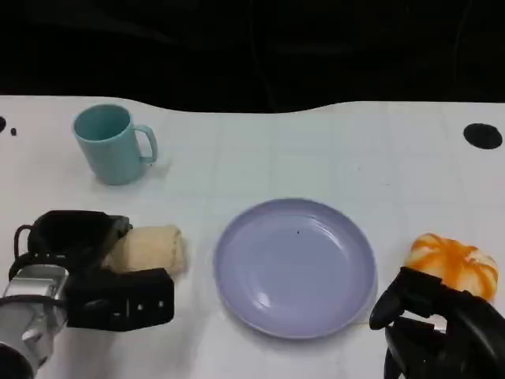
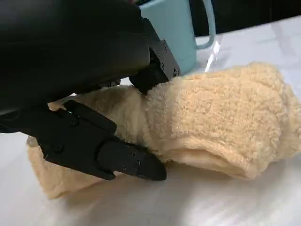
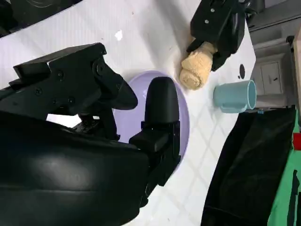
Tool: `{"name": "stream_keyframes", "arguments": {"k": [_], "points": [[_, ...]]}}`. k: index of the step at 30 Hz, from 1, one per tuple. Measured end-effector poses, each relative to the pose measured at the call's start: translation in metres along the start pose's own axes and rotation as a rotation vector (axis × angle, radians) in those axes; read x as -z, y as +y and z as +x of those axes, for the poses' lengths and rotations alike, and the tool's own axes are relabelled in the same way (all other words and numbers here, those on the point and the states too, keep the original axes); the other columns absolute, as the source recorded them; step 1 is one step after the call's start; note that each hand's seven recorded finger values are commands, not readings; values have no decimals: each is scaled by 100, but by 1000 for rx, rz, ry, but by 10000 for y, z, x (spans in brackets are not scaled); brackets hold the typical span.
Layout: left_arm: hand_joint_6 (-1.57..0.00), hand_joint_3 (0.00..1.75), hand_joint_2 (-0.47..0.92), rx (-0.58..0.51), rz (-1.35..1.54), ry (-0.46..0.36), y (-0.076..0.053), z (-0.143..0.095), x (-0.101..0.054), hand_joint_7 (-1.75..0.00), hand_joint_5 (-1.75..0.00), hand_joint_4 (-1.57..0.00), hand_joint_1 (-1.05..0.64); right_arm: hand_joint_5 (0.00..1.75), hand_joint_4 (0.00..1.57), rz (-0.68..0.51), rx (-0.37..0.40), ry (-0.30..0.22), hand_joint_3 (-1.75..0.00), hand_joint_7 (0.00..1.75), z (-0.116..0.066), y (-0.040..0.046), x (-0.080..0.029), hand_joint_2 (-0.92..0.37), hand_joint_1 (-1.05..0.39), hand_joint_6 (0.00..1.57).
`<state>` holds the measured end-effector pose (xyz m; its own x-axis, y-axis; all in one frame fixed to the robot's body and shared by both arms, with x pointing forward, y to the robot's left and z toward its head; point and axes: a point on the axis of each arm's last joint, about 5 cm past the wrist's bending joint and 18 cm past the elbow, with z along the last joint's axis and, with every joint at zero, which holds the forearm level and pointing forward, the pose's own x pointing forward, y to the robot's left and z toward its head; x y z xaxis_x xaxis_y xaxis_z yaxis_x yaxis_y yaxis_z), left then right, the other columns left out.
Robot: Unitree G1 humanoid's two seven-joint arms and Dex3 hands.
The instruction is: Grasp the towel on the left side of the plate with the left hand and place it into the plate.
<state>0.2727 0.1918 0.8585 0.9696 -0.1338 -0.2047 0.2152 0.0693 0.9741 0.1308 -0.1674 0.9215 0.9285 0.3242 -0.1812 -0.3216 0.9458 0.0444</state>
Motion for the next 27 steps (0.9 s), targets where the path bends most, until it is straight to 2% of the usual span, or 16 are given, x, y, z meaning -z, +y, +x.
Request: {"name": "stream_keyframes", "arguments": {"k": [1, 3, 5, 7, 8, 9, 11, 13, 17, 20, 27], "points": [[-88, 15, 92, -31, -3, -6, -25, -9, 11, -98, -174, -82, -22, 175, 66, 0, 0, 0, -103, 162, 0, 0, 0, -72, -7, 48], [-92, 16, 92, -91, -10, -22, -76, -34, 22, -90, -174, -84, -20, 175, 66, -1, 0, 0, -103, 162, 1, 1, -1, -72, -7, 49], [-85, 18, 90, -161, -28, -41, -146, -76, 40, -123, -175, -84, -17, 175, 66, -1, 1, 0, -103, 161, 2, 1, -2, -72, -6, 49], [-71, 27, 87, -237, -61, -69, -222, -123, 52, -160, -175, -83, -18, 175, 67, -1, 1, 0, -103, 161, 3, 1, -3, -72, -6, 49], [-68, 32, 86, -270, -83, -76, -255, -143, 53, -167, -175, -83, -18, 175, 67, -1, 1, 0, -103, 161, 3, 1, -3, -72, -6, 49], [-67, 35, 85, -302, -108, -77, -290, -165, 53, -171, -175, -83, -18, 175, 67, -1, 1, 0, -103, 161, 4, 2, -3, -72, -6, 49], [-65, 61, 74, -342, -161, -59, -323, -182, 35, -173, -175, -83, -18, 175, 67, 0, 1, 3, -103, 161, 6, 2, -4, -72, -6, 49], [-63, 68, 69, -353, -209, -32, -331, -185, 19, -172, -175, -82, -16, 175, 66, 0, 1, 5, -103, 160, 7, 1, -3, -72, -6, 49], [-63, 70, 67, -368, -286, 3, -240, -155, -25, -170, -175, -83, -16, 175, 67, 1, 0, 7, -103, 160, 7, 1, -3, -72, -6, 49], [-63, 88, 59, -382, -316, -16, -133, -139, -90, -174, -175, -87, -16, 175, 66, 1, 0, 9, -103, 160, 8, 1, -3, -72, -5, 49], [-62, 94, 53, -401, -320, -162, 187, -96, -327, -175, -175, -88, -21, 175, 64, 2, 0, 12, -103, 159, 8, 2, -3, -72, -5, 48]]}}
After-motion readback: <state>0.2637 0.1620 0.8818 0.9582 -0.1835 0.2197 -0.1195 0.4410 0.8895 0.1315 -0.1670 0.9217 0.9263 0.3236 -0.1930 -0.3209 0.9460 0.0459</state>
